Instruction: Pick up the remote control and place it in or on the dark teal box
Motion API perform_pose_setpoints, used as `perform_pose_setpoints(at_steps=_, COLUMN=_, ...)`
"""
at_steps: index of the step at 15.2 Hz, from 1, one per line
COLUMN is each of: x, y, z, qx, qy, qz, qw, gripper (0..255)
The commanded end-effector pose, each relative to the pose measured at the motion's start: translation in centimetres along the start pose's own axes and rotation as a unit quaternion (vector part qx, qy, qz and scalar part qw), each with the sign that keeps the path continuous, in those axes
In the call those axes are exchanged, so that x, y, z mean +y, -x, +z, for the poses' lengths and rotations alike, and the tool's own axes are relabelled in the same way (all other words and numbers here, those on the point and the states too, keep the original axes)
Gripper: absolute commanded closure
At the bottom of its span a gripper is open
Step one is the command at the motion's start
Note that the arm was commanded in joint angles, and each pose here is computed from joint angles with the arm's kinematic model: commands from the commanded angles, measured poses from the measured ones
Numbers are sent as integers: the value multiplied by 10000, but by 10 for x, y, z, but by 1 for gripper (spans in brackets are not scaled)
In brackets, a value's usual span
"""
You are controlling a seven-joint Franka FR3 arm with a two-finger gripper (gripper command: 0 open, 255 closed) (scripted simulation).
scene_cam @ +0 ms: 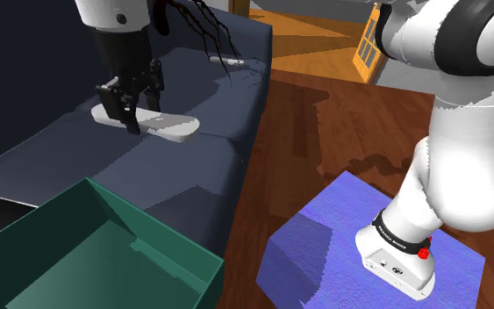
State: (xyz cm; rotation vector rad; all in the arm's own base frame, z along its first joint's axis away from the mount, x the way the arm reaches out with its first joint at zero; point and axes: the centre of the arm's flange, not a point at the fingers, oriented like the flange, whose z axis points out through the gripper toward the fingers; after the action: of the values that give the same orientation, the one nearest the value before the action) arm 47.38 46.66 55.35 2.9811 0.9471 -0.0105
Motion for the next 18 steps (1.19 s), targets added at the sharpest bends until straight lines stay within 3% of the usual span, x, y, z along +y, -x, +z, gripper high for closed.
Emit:
perform_pose_setpoints(at_steps=1, x=-27, y=5, z=0, qx=4, qy=0, qz=5, qw=10000, gripper=255)
perform_pose_setpoints(at_steps=18, x=-238, y=45, z=-6, qx=4, qy=0, qz=5, qw=10000, gripper=255)
